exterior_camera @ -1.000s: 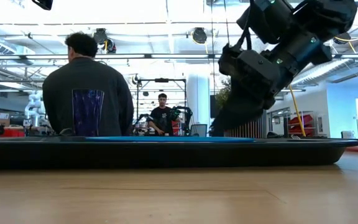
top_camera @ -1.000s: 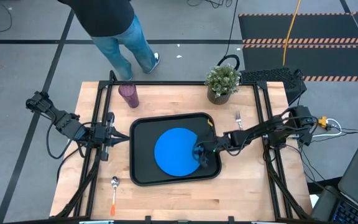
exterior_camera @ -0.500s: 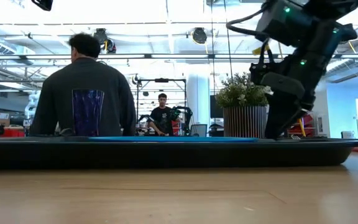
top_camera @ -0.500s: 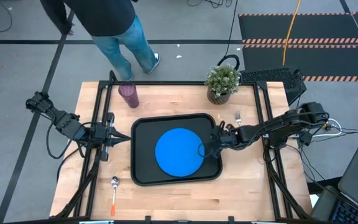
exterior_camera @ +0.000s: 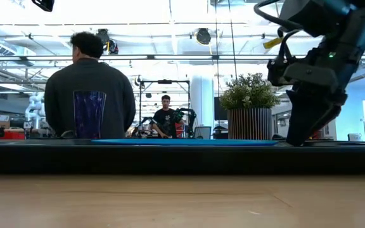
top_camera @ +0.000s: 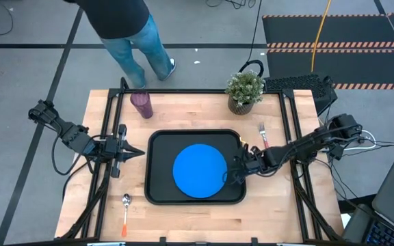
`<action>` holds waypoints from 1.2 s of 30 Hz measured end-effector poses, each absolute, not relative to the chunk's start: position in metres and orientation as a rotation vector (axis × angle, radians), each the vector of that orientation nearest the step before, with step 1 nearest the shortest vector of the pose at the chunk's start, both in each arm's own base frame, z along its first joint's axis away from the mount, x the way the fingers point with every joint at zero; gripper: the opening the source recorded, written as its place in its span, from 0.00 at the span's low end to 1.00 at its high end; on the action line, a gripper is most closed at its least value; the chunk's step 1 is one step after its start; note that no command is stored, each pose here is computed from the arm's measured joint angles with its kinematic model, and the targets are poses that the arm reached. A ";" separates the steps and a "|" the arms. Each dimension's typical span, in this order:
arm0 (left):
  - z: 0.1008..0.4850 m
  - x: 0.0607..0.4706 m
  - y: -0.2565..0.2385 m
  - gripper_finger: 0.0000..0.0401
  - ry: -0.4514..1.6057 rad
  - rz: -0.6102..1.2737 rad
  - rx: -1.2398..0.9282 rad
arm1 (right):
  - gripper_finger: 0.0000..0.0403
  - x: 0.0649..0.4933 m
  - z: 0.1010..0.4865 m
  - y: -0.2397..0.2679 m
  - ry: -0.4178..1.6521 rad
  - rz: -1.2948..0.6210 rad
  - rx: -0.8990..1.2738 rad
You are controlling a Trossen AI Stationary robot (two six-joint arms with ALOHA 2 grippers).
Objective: Pick and place plate/cup/fork/spoon on tray
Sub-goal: Put the blue plate on the black serving tray
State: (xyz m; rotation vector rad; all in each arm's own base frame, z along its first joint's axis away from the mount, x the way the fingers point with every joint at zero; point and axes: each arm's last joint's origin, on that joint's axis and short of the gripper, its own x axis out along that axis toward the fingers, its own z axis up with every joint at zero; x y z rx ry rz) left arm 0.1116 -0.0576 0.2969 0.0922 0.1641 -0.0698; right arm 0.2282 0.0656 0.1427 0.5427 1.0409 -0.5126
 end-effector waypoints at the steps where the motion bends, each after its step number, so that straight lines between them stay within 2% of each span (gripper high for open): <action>1: 0.297 0.112 -0.058 0.02 0.164 -0.070 0.092 | 0.39 0.228 0.143 0.067 1.039 -0.512 0.549; 6: 0.297 0.112 -0.058 0.02 0.164 -0.070 0.092 | 0.39 0.227 0.143 0.072 1.006 -0.520 0.509; 15: 0.297 0.112 -0.058 0.02 0.163 -0.070 0.092 | 0.39 0.244 0.153 0.069 0.782 -0.489 0.313; 24: 0.297 0.112 -0.058 0.02 0.164 -0.069 0.090 | 0.39 0.237 0.149 0.081 0.918 -0.350 0.406; 36: 0.297 0.112 -0.058 0.02 0.163 -0.068 0.070 | 0.39 0.232 0.151 0.111 0.917 -0.115 0.241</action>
